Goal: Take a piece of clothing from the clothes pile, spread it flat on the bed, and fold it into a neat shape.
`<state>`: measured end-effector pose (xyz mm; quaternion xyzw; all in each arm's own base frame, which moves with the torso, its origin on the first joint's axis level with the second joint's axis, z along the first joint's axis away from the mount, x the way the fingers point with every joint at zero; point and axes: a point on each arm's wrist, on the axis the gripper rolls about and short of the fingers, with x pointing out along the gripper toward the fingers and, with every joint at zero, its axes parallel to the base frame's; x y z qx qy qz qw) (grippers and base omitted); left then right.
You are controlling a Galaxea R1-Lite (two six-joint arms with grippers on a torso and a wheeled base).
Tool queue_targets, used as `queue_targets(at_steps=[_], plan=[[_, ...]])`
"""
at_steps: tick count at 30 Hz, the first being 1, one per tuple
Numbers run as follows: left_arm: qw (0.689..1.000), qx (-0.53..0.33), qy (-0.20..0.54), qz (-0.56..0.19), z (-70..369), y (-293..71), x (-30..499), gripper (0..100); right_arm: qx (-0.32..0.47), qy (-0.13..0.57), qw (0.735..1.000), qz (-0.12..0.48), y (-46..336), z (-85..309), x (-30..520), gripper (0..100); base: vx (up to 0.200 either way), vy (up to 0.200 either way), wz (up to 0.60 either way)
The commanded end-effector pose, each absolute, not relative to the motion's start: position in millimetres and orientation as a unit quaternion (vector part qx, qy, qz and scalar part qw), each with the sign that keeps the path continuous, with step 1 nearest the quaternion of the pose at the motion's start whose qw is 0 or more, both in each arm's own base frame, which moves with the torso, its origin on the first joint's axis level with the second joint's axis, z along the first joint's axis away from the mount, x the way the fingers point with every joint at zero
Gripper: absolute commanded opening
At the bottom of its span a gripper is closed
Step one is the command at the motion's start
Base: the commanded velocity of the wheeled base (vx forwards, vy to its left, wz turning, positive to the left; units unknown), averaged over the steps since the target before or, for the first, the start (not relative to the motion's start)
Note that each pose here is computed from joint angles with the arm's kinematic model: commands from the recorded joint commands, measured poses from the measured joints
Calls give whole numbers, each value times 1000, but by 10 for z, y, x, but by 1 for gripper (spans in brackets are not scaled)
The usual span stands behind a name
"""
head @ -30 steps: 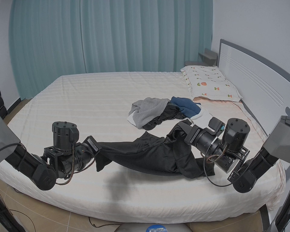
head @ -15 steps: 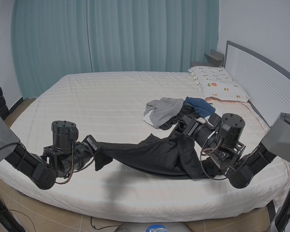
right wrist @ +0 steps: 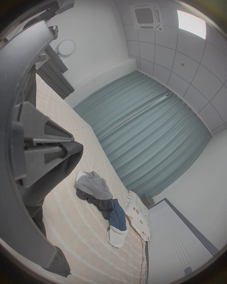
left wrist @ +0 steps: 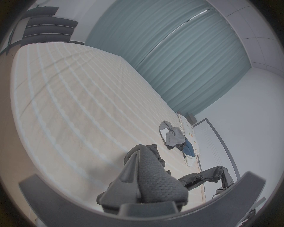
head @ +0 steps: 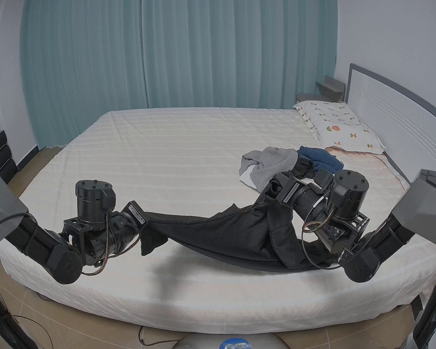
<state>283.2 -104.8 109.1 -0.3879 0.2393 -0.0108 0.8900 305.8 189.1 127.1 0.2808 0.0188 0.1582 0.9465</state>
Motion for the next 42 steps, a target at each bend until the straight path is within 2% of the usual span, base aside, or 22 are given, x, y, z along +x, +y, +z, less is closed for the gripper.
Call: queue_targets(at_steps=[1, 33, 38, 42], plan=[[891, -391, 232, -13, 1138, -1032, 2816, 0, 283, 14, 946, 157, 1867, 1298, 3072, 0, 0, 200, 0], [890, -397, 223, -6, 1173, -944, 2837, 0, 296, -7, 939, 173, 1817, 1418, 3072, 0, 0, 200, 0], [886, -400, 234, -25, 1180, -944, 2804, 0, 284, -2, 942, 176, 1836, 1417, 3070, 0, 0, 0, 0], [886, -400, 234, -28, 1192, -951, 2784, 0, 280, 5, 947, 159, 1700, 1388, 3043, 0, 0, 0, 0]])
